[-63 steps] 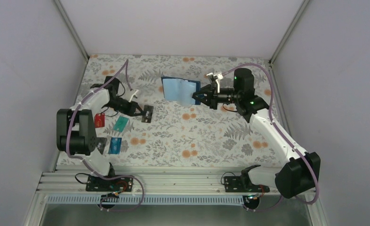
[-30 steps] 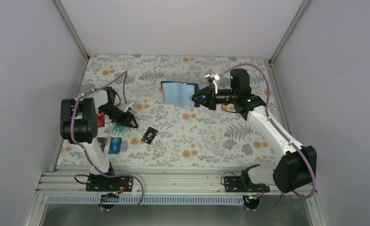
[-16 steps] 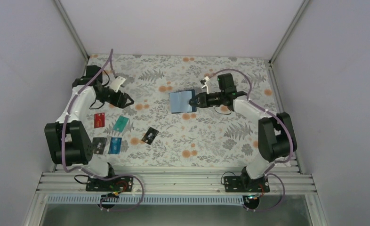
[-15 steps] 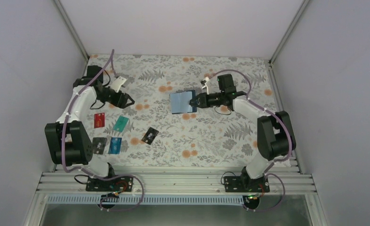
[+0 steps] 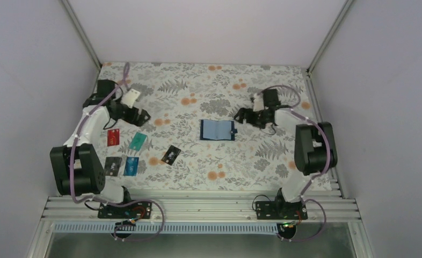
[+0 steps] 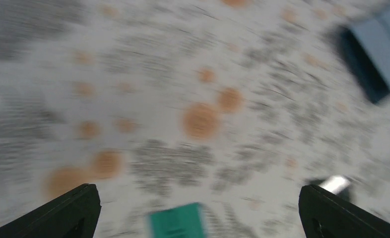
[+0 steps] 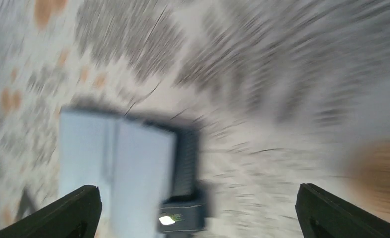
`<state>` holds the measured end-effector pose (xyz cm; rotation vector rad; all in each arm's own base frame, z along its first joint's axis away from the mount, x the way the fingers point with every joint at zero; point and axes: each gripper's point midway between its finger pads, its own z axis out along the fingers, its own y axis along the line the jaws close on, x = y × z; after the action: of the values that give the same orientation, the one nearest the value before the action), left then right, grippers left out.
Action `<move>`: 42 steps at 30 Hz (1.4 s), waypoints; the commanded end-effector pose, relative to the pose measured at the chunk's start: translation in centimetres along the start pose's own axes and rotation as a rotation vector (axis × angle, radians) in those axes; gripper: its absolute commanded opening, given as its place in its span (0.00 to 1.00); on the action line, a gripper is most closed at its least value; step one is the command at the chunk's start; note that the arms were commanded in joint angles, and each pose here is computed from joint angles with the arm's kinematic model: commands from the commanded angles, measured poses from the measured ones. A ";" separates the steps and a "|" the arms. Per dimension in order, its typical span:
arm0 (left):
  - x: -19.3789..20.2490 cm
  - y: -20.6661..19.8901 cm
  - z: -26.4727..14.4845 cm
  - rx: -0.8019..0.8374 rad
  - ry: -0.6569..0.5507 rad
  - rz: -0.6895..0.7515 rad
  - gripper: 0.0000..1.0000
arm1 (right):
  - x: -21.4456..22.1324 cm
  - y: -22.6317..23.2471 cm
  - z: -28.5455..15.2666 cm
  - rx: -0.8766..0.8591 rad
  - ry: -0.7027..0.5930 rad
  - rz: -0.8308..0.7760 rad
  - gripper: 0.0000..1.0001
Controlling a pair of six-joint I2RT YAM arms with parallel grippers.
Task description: Take the credit cards out of the card holder
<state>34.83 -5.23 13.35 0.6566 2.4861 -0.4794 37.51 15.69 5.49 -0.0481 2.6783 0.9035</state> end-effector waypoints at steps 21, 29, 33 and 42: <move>0.9 6.4 -5.4 -0.652 -0.864 -0.050 1.00 | -1.4 -6.6 -21.3 0.557 -1.287 -0.282 0.99; 0.2 5.8 -5.3 -0.623 -0.912 0.006 1.00 | -3.5 -6.6 -18.8 0.514 -1.228 -0.387 0.99; 0.8 4.8 -5.7 -0.613 -0.942 0.029 1.00 | -4.8 -7.2 -16.3 0.479 -1.137 -0.420 0.99; 1.6 5.7 -7.0 -0.679 -0.961 0.006 1.00 | -5.2 -7.0 -15.9 0.432 -1.106 -0.452 0.99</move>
<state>33.59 2.28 14.86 0.1034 1.6287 0.0564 38.41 0.06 13.57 0.0085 1.6918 0.0915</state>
